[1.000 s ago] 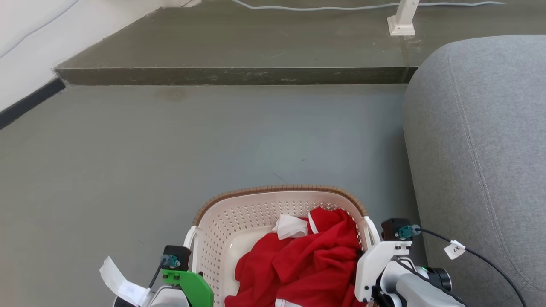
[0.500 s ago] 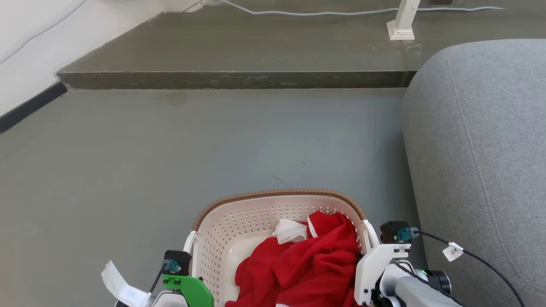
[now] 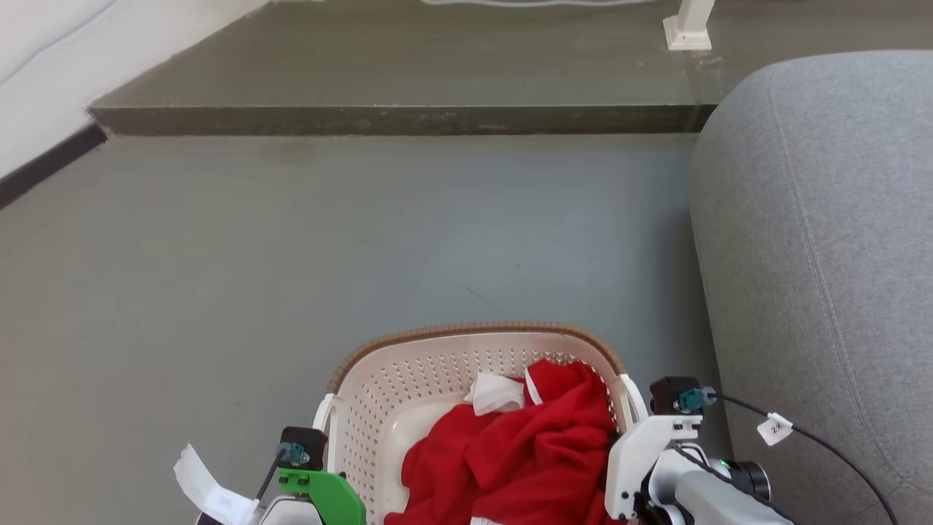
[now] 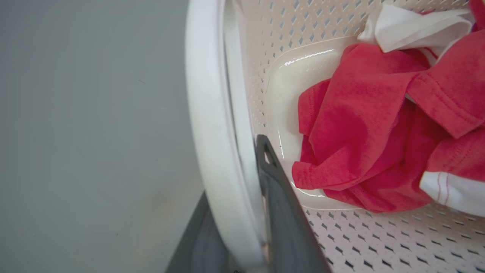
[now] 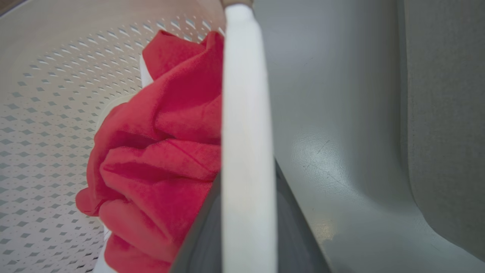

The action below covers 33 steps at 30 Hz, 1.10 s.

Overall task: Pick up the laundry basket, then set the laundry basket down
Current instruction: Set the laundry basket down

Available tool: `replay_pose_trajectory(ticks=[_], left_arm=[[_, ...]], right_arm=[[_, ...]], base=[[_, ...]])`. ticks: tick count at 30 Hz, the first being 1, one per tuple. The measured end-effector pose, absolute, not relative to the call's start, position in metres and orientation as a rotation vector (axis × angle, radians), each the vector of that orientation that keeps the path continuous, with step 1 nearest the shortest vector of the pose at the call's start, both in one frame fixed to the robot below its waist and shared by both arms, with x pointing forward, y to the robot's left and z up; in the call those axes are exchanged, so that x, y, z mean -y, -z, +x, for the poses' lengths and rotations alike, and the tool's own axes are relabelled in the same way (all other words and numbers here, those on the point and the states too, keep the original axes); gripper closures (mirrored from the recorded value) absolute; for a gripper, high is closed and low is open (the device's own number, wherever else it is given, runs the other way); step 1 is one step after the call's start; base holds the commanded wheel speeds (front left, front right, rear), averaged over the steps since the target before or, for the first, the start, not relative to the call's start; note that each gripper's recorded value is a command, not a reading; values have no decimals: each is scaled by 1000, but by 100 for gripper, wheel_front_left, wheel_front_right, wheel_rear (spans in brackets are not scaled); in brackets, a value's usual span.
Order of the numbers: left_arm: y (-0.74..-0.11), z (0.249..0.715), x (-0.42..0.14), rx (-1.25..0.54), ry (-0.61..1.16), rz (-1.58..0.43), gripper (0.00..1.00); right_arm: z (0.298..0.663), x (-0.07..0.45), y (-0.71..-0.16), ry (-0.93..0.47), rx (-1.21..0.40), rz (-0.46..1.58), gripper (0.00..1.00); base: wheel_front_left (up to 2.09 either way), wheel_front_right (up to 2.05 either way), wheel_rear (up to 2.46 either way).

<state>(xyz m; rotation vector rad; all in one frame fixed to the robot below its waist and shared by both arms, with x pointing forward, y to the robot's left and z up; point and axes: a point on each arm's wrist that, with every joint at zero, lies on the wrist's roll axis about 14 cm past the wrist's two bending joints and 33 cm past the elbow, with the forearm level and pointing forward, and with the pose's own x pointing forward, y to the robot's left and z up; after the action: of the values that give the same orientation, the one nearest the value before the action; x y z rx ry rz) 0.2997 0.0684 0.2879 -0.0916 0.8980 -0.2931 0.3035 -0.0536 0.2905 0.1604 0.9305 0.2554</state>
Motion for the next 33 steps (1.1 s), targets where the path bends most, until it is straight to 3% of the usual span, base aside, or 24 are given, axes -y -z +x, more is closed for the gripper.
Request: replay_pose_trajectory(ticks=[7, 25, 33], left_arm=[[-284, 311, -68, -900, 288, -95, 100], [-279, 418, -65, -807, 286, -69, 100], [-255, 435, -65, -832, 285, -67, 100]], right_arm=[[322, 55, -289, -248, -922, 164, 100], [433, 62, -281, -213, -826, 153, 100], [454, 64, -255, -200, -846, 148, 100]], base=[[0, 0, 0], [0, 0, 0], [0, 0, 0]])
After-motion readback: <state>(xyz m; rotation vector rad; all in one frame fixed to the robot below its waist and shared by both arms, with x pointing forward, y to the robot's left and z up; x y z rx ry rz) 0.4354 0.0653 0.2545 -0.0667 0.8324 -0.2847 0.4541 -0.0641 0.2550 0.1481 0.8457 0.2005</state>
